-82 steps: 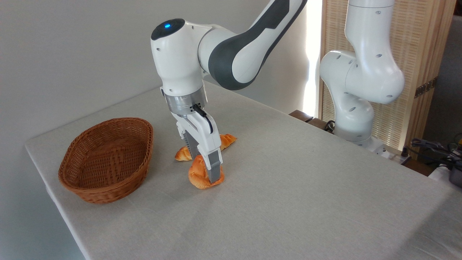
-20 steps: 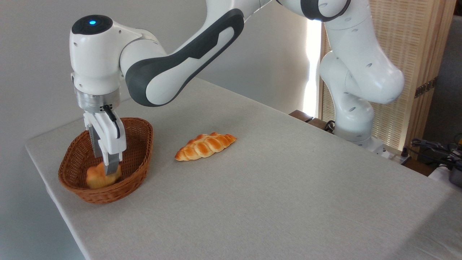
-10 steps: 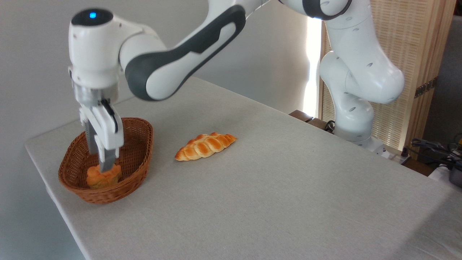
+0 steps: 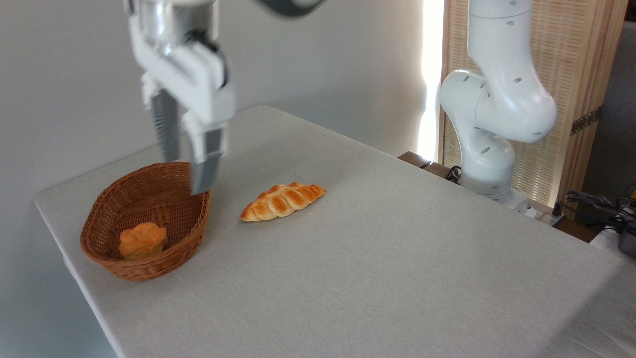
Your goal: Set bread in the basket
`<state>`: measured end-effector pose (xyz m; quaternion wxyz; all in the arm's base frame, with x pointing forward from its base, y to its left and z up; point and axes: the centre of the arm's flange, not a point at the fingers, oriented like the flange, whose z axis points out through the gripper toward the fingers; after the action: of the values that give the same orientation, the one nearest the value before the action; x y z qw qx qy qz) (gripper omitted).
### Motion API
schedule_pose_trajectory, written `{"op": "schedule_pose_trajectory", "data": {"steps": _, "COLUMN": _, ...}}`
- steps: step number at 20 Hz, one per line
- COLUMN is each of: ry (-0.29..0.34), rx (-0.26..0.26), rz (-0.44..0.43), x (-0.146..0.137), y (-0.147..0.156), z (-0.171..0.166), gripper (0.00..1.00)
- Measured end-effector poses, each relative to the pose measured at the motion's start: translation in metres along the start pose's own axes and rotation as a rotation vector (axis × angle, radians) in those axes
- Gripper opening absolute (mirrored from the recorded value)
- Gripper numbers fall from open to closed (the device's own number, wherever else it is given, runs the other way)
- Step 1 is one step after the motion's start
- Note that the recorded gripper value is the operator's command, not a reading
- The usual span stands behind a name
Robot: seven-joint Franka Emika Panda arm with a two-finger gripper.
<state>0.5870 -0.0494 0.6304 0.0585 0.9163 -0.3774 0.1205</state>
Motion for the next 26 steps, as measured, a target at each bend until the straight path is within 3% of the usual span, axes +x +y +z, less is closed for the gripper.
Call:
{"op": "schedule_pose_trajectory", "data": {"steps": 4, "ry": -0.053, "rx": -0.004, "rz": -0.010, "x": -0.024, "y": -0.006, "z": -0.015, "gripper": 1.00}}
{"op": "schedule_pose_trajectory", "data": {"steps": 14, "ry": -0.101, "rx": -0.004, "rz": 0.023, "x": -0.015, "y": 0.005, "z": -0.001, "gripper": 1.00}}
{"op": "schedule_pose_trajectory", "data": {"steps": 20, "ry": -0.178, "rx": -0.055, "rz": 0.043, "x": -0.016, "y": 0.019, "z": 0.008, "gripper": 1.00}}
{"op": "schedule_pose_trajectory", "data": {"steps": 26, "ry": -0.239, "rx": -0.018, "rz": 0.065, "x": -0.013, "y": 0.028, "z": 0.011, "gripper": 1.00}}
